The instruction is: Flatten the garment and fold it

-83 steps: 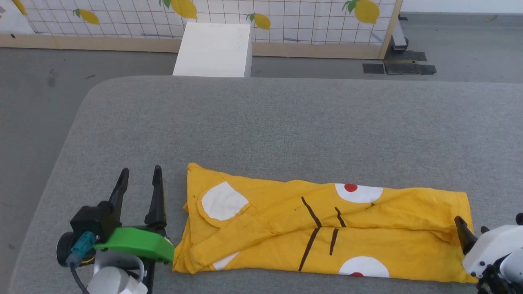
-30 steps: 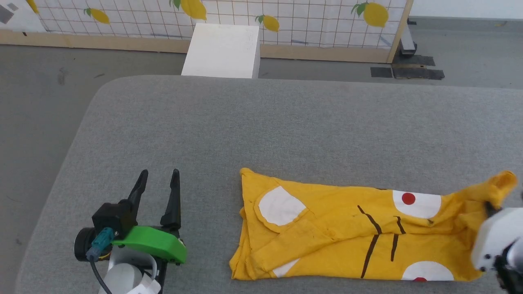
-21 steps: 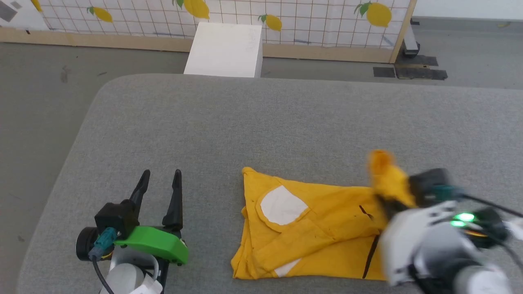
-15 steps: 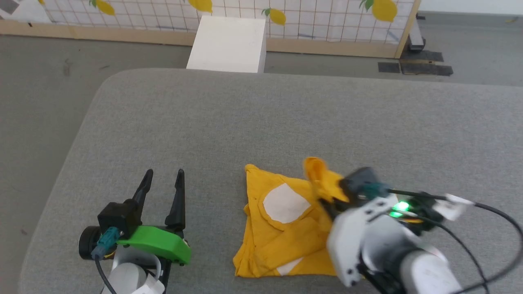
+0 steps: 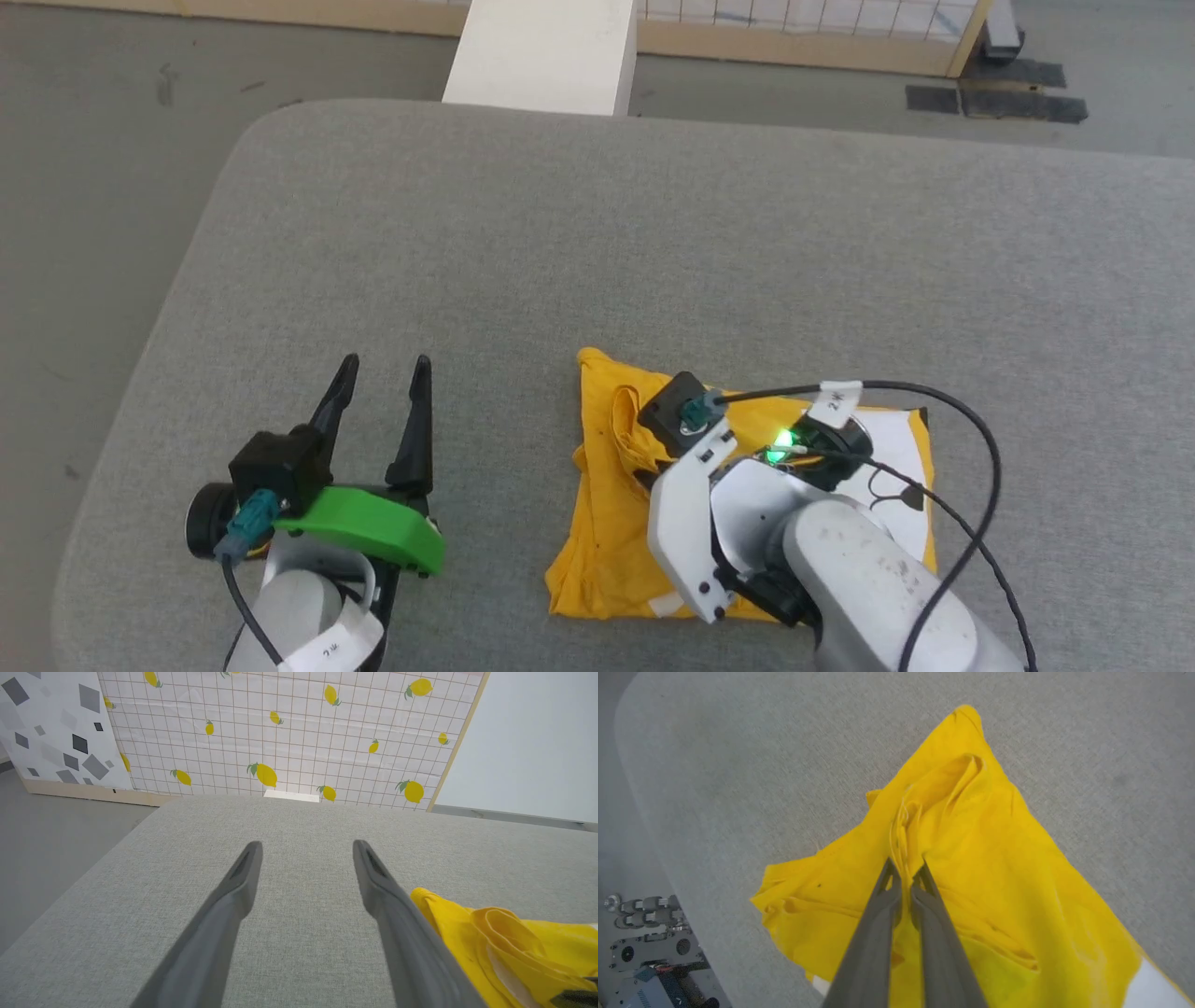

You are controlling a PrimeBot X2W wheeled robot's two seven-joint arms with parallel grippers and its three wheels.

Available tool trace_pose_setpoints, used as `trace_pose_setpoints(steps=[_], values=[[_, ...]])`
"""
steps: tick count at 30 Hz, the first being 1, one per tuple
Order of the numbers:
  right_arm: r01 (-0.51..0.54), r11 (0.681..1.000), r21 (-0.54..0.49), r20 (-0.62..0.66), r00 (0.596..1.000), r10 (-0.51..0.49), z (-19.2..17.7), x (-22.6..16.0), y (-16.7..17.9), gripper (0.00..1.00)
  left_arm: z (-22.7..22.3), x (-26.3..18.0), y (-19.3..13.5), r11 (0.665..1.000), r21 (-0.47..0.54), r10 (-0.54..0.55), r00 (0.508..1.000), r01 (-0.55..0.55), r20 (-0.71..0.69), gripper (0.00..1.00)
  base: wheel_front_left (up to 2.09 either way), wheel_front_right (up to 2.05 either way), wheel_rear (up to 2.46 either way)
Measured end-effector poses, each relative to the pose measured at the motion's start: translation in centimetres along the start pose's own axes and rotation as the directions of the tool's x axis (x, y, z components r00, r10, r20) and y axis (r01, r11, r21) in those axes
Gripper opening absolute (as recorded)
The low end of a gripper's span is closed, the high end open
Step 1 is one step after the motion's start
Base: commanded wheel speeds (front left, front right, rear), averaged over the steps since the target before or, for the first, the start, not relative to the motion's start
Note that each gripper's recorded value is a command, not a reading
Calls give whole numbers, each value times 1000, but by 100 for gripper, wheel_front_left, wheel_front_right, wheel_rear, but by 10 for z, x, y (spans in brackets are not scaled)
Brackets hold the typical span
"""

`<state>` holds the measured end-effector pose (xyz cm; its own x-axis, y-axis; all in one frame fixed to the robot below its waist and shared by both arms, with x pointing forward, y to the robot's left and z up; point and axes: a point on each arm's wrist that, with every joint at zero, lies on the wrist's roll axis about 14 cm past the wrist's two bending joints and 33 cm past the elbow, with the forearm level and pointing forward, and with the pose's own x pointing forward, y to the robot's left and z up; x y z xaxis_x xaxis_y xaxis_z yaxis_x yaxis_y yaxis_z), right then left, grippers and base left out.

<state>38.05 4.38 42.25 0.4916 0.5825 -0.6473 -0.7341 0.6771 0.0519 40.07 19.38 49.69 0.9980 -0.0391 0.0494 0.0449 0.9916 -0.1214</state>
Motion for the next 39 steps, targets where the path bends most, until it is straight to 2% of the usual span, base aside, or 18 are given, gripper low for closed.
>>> trace_pose_setpoints(steps=[3,4,5,6,8,10,14,17,19,21,24,26,29,34,35,36,37,39], values=[[-26,1000,0,-28,999,26,-5,9,3,0,0,2,2,1000,2,5,1000,-5,-1,100,0,0,0],[-36,999,1,-39,999,36,-8,12,4,21,0,2,3,1000,2,7,1000,-7,-1,100,0,0,0],[-48,999,8,-40,998,48,-8,13,7,68,-1,1,3,1000,3,9,1000,-9,-3,100,0,0,0],[-63,998,31,-36,997,64,-8,14,9,100,-1,1,4,1000,3,11,1000,-11,-5,100,0,0,0],[-85,995,60,-16,996,86,-5,13,13,100,-1,1,4,1000,2,12,1000,-11,-5,100,0,0,0],[-106,990,96,62,993,100,10,9,15,100,0,1,3,1000,1,10,1000,-10,-1,100,0,0,0],[-135,978,161,306,949,80,61,-13,8,100,5,1,2,1000,-1,6,1000,-6,15,100,0,0,0],[-121,970,212,502,865,-2,99,-43,-14,100,9,0,0,1000,-5,2,1000,-2,26,100,0,0,0],[-82,963,255,602,793,-92,113,-68,-36,100,11,-1,-3,1000,-8,-4,1000,4,31,100,0,0,0],[-17,958,287,649,738,-181,114,-88,-56,100,12,-2,-7,1000,-11,-14,999,15,34,100,0,0,0],[64,923,379,672,667,-322,98,-118,-89,100,15,-1,-14,999,-16,-32,998,33,47,100,0,0,0],[118,885,450,654,631,-417,78,-135,-109,100,18,1,-19,999,-19,-45,997,46,58,100,0,0,0],[180,829,530,604,606,-518,47,-152,-131,100,22,3,-27,998,-24,-63,996,65,70,100,0,0,0],[215,735,643,503,605,-617,0,-164,-149,100,27,5,-32,996,-28,-76,993,79,87,100,0,0,0],[184,700,690,476,613,-631,-12,-164,-152,100,28,5,-33,996,-28,-77,993,80,89,100,0,0,0],[126,644,755,444,625,-642,-25,-162,-156,100,28,5,-33,996,-28,-78,993,81,90,100,0,0,0],[65,581,812,402,658,-636,-40,-155,-155,100,29,4,-33,996,-28,-78,993,81,91,100,0,0,0],[5,486,874,336,715,-612,-64,-144,-150,100,29,3,-33,996,-29,-78,993,81,91,100,0,0,0]])
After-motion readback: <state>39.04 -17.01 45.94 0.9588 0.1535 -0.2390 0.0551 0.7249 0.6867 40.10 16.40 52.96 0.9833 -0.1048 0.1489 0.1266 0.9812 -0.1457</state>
